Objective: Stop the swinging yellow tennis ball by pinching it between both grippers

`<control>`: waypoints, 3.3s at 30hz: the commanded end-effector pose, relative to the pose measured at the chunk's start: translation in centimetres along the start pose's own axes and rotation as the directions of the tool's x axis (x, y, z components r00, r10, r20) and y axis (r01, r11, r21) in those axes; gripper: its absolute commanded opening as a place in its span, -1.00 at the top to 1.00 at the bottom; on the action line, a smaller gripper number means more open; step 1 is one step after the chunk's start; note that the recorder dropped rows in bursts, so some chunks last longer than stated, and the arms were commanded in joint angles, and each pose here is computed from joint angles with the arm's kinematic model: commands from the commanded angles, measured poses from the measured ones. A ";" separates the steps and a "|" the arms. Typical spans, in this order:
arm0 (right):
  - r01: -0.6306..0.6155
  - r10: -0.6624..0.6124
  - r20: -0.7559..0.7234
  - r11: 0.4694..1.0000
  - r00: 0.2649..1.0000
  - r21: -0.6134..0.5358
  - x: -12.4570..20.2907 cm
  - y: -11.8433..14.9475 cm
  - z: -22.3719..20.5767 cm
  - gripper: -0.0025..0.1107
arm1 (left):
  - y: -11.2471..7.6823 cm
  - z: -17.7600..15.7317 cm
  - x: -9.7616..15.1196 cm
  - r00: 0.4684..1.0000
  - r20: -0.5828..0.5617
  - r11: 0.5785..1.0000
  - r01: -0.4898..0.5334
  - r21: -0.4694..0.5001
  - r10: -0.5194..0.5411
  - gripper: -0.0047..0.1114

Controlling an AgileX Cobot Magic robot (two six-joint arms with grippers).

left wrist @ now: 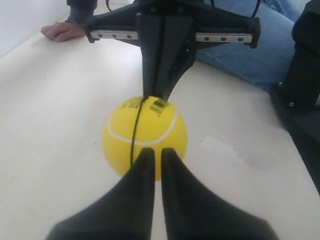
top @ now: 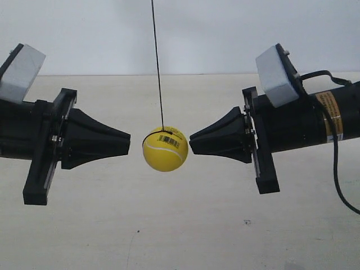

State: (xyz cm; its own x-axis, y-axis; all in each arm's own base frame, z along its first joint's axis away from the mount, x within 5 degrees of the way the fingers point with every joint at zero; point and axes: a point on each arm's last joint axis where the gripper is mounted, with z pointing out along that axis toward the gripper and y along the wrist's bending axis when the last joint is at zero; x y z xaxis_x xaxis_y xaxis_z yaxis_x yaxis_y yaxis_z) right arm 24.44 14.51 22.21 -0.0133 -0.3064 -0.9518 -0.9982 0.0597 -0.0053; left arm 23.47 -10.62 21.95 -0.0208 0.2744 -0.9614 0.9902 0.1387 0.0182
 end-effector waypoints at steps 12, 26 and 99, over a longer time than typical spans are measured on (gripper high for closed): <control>-0.004 0.004 0.009 1.000 1.000 -0.011 -0.1 0.1 0.0 0.96 | 0.3 0.3 0.2 0.999 0.033 1.000 0.019 -0.014 -0.018 0.84; -0.002 0.002 0.006 1.000 1.000 -0.014 -0.1 0.1 0.0 0.96 | 0.8 1.9 1.5 0.999 0.018 0.998 0.044 0.037 -0.044 0.84; 0.018 -0.016 0.038 0.998 0.999 -0.061 -0.2 0.7 1.6 0.96 | 0.7 1.9 1.6 0.999 0.001 0.998 0.042 0.055 -0.042 0.84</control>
State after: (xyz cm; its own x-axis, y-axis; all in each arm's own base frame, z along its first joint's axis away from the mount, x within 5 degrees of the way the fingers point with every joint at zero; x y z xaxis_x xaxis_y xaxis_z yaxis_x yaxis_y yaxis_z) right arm 23.80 15.89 21.66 0.0029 -0.2862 -0.9582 -0.9999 -0.0149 0.0014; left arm 24.61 -11.58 19.63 -0.0650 0.2903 -0.9547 0.9909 0.1320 -0.0273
